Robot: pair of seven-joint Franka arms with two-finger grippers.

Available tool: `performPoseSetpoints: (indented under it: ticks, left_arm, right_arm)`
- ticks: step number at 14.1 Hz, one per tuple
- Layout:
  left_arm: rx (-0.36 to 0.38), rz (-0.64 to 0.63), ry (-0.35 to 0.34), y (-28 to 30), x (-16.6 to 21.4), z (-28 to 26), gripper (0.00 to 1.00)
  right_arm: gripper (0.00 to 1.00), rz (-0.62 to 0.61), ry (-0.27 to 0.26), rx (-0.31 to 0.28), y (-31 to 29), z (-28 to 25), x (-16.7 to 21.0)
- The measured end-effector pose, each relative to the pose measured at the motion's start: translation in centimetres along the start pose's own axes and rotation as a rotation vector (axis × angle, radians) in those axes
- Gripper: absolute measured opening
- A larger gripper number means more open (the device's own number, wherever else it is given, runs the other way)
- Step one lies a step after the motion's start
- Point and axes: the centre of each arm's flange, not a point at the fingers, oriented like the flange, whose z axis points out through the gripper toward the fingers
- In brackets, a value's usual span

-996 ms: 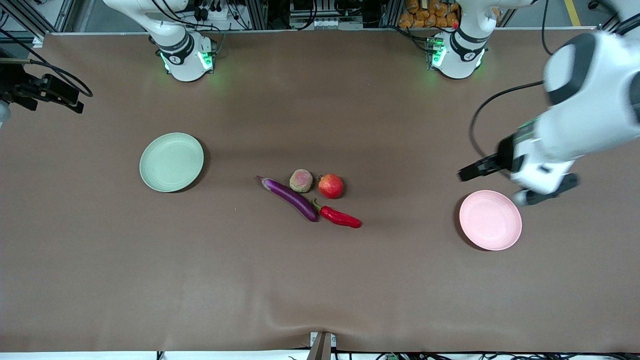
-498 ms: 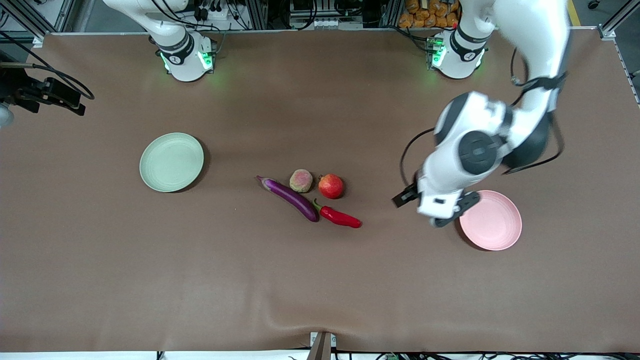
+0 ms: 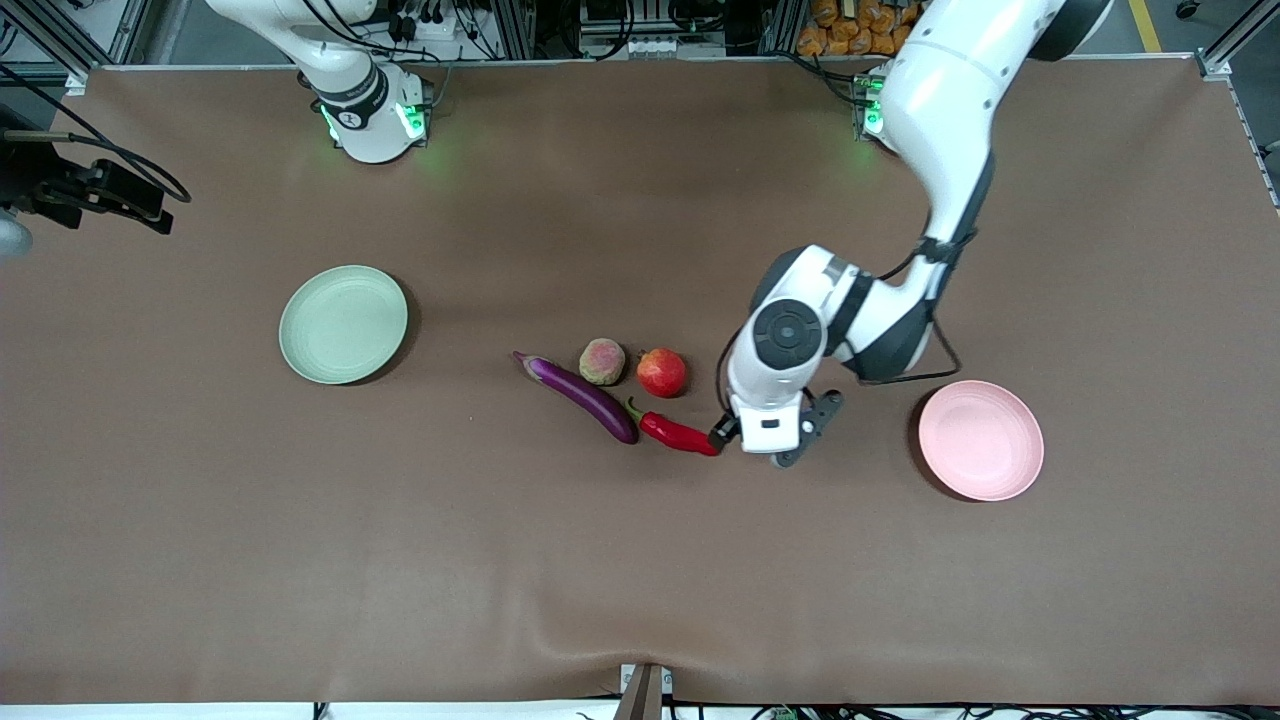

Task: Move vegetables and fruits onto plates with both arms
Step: 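Reach the left gripper to the red chili pepper and grasp it, then lift the chili with the left gripper while the right gripper reaches the peach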

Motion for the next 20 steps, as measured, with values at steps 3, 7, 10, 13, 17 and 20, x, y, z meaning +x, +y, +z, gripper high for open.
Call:
performPoseSetpoints:
  ticks: [3, 7, 10, 13, 17, 20]
  left_arm:
    - [-0.033, -0.133, 0.035, 0.5, -2.6, 3.9, 1.0]
    - [-0.098, -0.262, 0.08, 1.8, -4.9, 6.9, 1.0]
    - [-0.14, -0.328, 0.073, 2.6, -4.6, 6.8, 1.0]
    - [-0.213, -0.35, 0.056, 3.1, -4.5, 6.9, 1.0]
    - [-0.219, -0.306, 0.054, 3.1, -5.4, 7.8, 1.0]
    - [-0.217, -0.253, 0.056, 3.0, -6.5, 7.9, 1.0]
  right_arm:
    - [1.0, -0.007, -0.007, 0.017, -0.4, 0.3, 0.2]
    - [1.0, -0.02, -0.024, 0.067, -1.2, 0.9, 0.7]
    - [1.0, -0.02, -0.062, 0.075, -1.2, 2.7, 2.0]
    - [1.0, -0.015, -0.118, 0.074, -1.1, 5.5, 3.8]
    - [1.0, -0.018, -0.164, 0.074, -1.5, 7.4, 4.7]
    - [1.0, -0.028, -0.188, 0.104, -3.2, 8.3, 5.0]
